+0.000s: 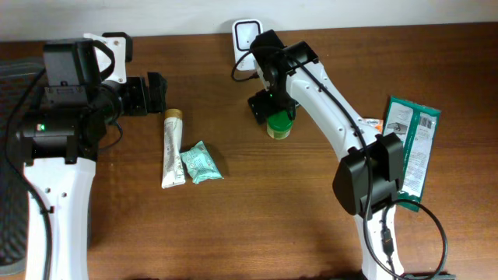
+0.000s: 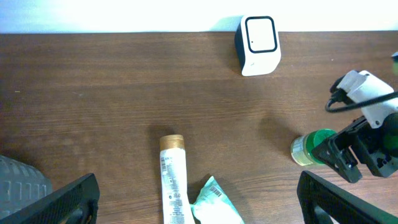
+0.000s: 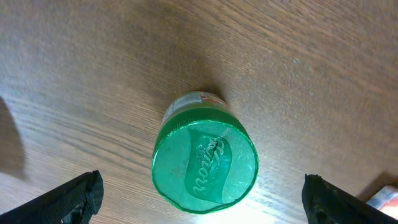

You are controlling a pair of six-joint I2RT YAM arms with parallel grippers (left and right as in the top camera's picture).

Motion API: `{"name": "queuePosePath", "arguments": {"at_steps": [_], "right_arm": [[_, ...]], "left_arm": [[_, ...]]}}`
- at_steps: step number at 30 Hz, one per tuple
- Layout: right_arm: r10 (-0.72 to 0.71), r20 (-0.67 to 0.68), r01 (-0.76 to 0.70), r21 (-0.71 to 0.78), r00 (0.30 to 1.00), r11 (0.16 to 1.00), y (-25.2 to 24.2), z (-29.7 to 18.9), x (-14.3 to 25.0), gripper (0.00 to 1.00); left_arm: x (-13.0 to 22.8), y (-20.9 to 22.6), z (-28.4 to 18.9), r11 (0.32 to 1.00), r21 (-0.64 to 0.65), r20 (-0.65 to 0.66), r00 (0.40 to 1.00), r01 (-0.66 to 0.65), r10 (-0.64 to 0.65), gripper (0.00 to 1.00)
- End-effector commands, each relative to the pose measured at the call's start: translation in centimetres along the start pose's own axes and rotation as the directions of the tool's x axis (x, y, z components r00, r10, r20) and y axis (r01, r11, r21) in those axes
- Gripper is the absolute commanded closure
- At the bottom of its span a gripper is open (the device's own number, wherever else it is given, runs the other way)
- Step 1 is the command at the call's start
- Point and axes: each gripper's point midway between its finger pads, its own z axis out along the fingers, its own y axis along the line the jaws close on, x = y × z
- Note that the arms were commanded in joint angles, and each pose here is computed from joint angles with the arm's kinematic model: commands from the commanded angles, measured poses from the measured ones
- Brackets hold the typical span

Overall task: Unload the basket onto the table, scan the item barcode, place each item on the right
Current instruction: 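Lift the green-capped jar and move it toward the scanner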

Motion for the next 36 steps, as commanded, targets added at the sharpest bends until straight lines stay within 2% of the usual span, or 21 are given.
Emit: {"name": "queuePosePath", "arguments": {"at_steps": [1,6,8,10,12,14,18,25,28,31,34,35,36], "right_arm": [[-0.115,-0.053,0.116,0.006,0.992,0.993,-0.2,2.5,0.3,0.01],[-0.129,-0.087,0.13,0.002,0.988,0.992,-0.2,4.0,0.7,0.02],[-0.13,-0.099,0.13,-0.006,0.987,0.991,0.0,4.5,0.9,0.05],[-0.13,-0.106,0.129,-0.018,0.986,0.991,0.2,4.7,1.1,0.1],[-0.123,-0.107,0.121,-0.022,0.987,0.992,0.3,4.7,1.1,0.21],[-0.121,-0.109,0.119,-0.022,0.987,0.993,0.2,4.7,1.2,0.27],[-0.043,-0.139,0.042,-0.011,0.989,0.999,-0.8,4.6,1.8,0.37],[0.222,-0.112,-0.22,0.023,0.969,0.975,-3.2,2.1,1.1,0.4],[0.42,-0.046,-0.42,0.025,0.906,0.907,-4.3,0.3,-0.4,0.4],[0.638,-0.001,-0.638,0.013,0.77,0.77,-5.2,-0.1,-1.3,0.41],[0.765,0.006,-0.765,0.011,0.643,0.643,-5.3,0.7,-1.5,0.47],[0.797,0.005,-0.797,0.011,0.604,0.604,-5.2,1.0,-1.5,0.46],[0.819,0.001,-0.819,0.016,0.574,0.574,-5.1,1.3,-1.4,0.41]], "left_arm": [[-0.6,0.2,-0.7,1.0,-0.008,0.025,1.0,-0.012,0.012,0.01],[-0.6,0.2,-0.7,1.0,-0.008,0.025,1.0,-0.012,0.012,0.01],[-0.6,0.2,-0.7,1.0,-0.008,0.025,1.0,-0.012,0.012,0.01],[-0.6,0.2,-0.7,1.0,-0.008,0.025,1.0,-0.012,0.012,0.01],[-0.6,0.2,-0.7,1.0,-0.008,0.025,1.0,-0.012,0.012,0.01],[-0.6,0.2,-0.7,1.0,-0.008,0.025,1.0,-0.012,0.012,0.01],[-0.6,0.2,-0.7,1.0,-0.008,0.025,1.0,-0.012,0.012,0.01],[-0.6,0.2,-0.7,1.0,-0.008,0.025,1.0,-0.012,0.012,0.01],[-0.6,0.2,-0.7,1.0,-0.008,0.025,1.0,-0.012,0.012,0.01],[-0.6,0.2,-0.7,1.0,-0.008,0.025,1.0,-0.012,0.012,0.01],[-0.6,0.2,-0.7,1.0,-0.008,0.025,1.0,-0.012,0.012,0.01],[-0.6,0.2,-0.7,1.0,-0.008,0.025,1.0,-0.012,0.012,0.01],[-0.6,0.2,-0.7,1.0,-0.008,0.025,1.0,-0.012,0.012,0.01]]}}
